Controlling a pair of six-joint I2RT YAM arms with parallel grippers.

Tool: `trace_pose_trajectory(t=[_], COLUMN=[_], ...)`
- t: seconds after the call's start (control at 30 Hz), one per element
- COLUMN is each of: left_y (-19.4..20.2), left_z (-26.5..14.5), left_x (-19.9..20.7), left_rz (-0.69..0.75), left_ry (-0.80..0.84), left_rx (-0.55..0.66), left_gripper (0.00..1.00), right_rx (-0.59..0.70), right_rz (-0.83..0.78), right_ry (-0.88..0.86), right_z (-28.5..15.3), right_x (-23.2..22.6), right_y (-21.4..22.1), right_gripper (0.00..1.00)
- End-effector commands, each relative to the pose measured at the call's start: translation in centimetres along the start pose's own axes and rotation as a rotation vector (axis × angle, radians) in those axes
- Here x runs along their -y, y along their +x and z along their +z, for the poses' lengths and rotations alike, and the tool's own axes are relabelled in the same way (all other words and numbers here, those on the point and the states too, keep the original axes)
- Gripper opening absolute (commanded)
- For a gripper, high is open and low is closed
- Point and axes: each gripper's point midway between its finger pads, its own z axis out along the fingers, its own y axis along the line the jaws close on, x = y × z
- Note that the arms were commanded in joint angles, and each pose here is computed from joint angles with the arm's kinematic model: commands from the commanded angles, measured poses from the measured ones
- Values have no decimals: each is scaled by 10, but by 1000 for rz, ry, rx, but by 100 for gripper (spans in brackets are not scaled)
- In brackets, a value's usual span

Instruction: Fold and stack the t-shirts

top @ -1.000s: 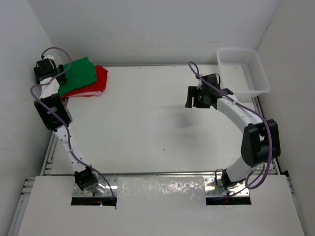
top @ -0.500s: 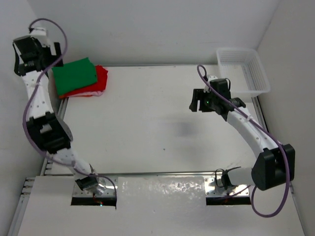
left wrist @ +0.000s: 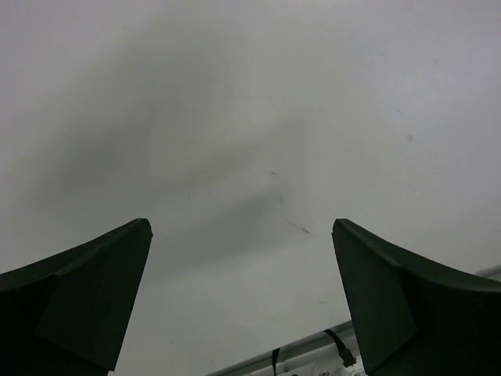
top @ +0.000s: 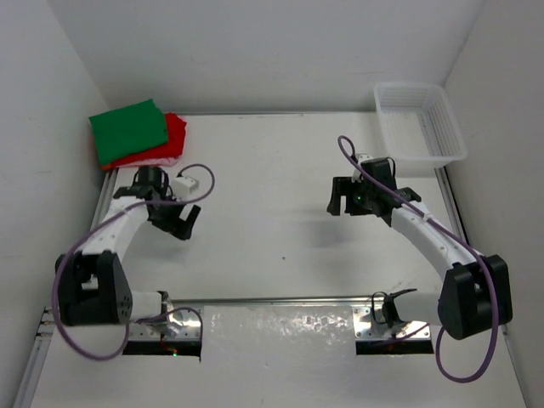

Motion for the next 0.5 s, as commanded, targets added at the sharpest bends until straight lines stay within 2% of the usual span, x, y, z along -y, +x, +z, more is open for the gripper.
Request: trace_pose_trajectory(t=[0.0,0.1,0.2,0.47], left_y=[-17,18,28,23], left_z=[-26,-7,1,0], left_x=[14,4,2,2], left_rz=[160,132,123,119], left_ry=[-61,-160,-188,-185], left_rx=[154,105,95,119], left_gripper=[100,100,100,100], right_rx=[68,56,46,37], right_rz=[8,27,40,22], right_ry=[-14,17,50,75], right_z=[-2,1,1,-1], right_x=[-3,3,8,16], right_y=[-11,-7,-3,6], right_gripper=[80,81,82,82])
